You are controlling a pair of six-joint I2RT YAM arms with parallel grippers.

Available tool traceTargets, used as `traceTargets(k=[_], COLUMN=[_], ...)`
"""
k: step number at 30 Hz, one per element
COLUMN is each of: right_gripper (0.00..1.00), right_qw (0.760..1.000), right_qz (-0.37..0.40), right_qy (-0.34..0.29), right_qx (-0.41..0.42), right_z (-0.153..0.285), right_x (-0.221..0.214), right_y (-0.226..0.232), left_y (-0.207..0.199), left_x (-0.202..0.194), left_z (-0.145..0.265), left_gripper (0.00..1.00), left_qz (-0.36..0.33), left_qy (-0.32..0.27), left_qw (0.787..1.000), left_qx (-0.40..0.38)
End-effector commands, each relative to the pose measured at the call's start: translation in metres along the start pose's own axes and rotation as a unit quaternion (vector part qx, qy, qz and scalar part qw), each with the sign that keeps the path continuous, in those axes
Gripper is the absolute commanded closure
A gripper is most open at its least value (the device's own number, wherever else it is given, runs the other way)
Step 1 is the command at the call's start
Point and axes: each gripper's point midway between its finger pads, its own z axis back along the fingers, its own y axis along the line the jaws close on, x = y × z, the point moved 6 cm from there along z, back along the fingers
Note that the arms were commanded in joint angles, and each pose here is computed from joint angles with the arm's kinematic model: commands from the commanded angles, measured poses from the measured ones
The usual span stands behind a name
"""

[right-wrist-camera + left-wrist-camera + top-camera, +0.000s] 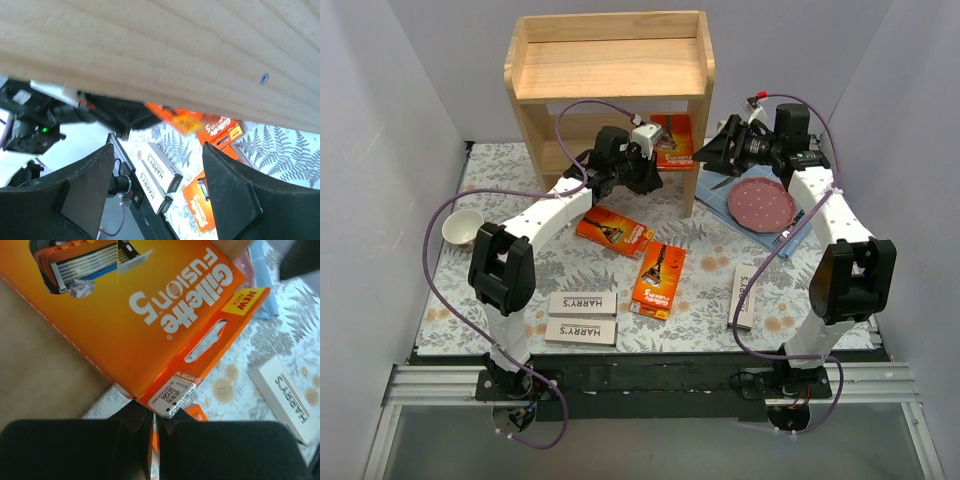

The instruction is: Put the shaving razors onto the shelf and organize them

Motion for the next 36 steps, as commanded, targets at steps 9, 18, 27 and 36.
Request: traceTargets(k=[9, 18, 27, 36], right_gripper=[0.24, 0.25, 0.25, 0.29], right_qw=[1.000, 0.999, 0.990, 0.969], right_qz=[0.014, 0.035, -0.053, -0.135], right_qy=[-0.002, 0.013, 0.101, 0.196], right_qx=[-0.003, -0.017, -0.077, -0.058], right_z=[0.015, 0.023, 0.025, -0.006], right_x=[-0.010, -0.028, -0.124, -0.211], right_y=[-0.004, -0.015, -0.068, -0.094], left_y=[0.014, -0.012, -0.042, -0.071], left_x=[0.035, 0.022, -0.080, -0.204], left_z=[-0.019, 0.036, 0.102, 0.121], left_gripper=[1.00, 0.80, 0.41, 0.48], left_qz=[-0.002, -0.001, 0.080, 0.265], left_qy=[-0.046, -0.044, 0.033, 0.154], left_qw=[0.999, 0.999, 0.996, 0.948], left_qx=[0.011, -0.006, -0.020, -0.083])
